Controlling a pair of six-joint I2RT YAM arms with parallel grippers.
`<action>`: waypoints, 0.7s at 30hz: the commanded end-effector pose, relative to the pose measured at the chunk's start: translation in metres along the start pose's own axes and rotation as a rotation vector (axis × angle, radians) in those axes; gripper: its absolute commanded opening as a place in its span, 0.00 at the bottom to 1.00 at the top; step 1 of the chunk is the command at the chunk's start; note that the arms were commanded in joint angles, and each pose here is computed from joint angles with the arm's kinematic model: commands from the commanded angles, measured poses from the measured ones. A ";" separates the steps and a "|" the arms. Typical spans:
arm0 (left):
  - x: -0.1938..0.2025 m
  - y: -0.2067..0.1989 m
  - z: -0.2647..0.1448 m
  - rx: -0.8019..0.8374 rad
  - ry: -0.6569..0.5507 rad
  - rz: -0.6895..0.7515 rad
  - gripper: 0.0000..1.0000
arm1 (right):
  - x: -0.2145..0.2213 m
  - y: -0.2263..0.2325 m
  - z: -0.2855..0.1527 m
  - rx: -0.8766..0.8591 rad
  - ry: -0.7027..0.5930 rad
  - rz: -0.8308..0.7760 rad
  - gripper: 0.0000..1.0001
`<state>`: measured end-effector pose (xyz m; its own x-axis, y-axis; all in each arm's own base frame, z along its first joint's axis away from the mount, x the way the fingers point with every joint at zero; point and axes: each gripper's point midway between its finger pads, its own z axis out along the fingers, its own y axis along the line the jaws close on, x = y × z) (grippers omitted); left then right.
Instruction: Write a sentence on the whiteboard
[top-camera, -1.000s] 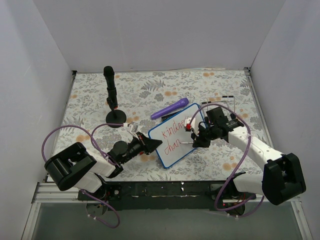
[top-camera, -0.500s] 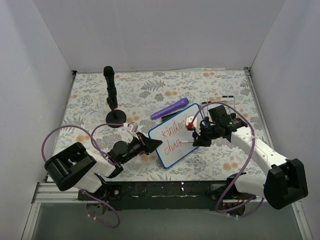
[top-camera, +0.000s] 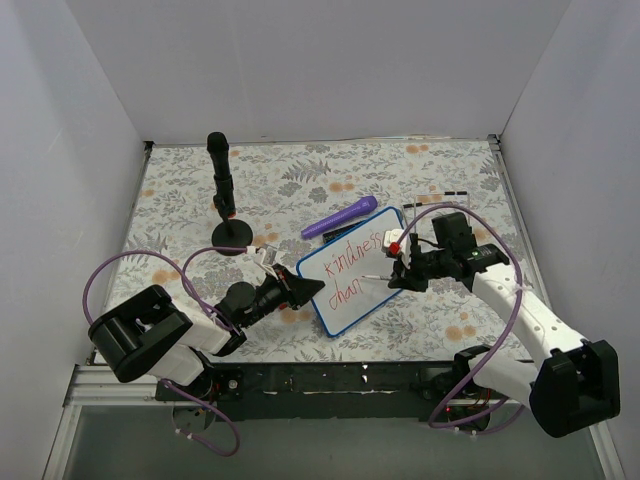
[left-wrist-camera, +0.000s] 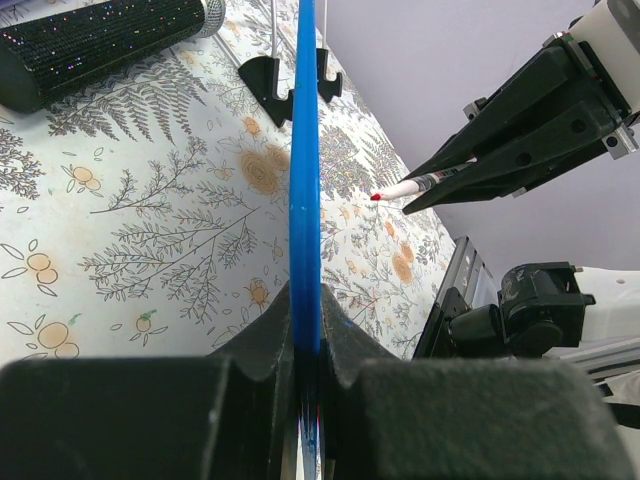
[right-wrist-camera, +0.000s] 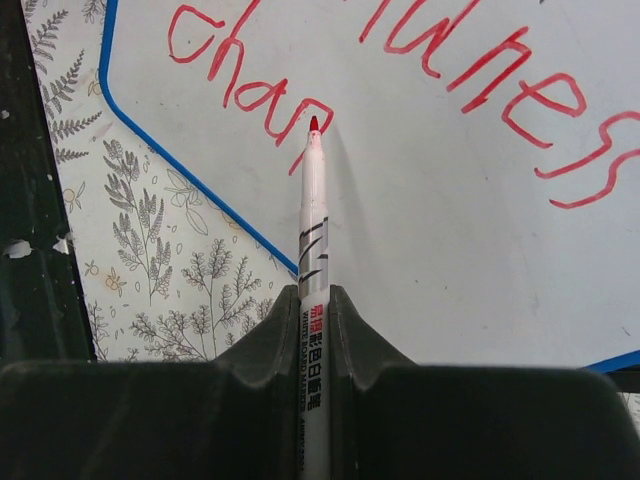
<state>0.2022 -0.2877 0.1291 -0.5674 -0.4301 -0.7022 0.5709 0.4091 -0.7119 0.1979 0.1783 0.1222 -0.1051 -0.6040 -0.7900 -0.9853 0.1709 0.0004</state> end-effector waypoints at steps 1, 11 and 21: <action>-0.006 -0.012 -0.002 0.051 -0.016 0.030 0.00 | -0.007 -0.005 -0.005 0.027 -0.060 0.001 0.01; -0.007 -0.014 -0.001 0.055 -0.018 0.031 0.00 | 0.000 -0.015 -0.009 0.077 -0.062 0.028 0.01; -0.005 -0.014 -0.001 0.062 -0.012 0.030 0.00 | 0.006 -0.015 -0.007 0.068 -0.032 0.041 0.01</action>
<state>0.2018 -0.2878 0.1293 -0.5675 -0.4285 -0.7030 0.5726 0.4081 -0.7110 0.2103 0.1646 0.1193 -0.1591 -0.5722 -0.8045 -0.9647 0.2634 0.0035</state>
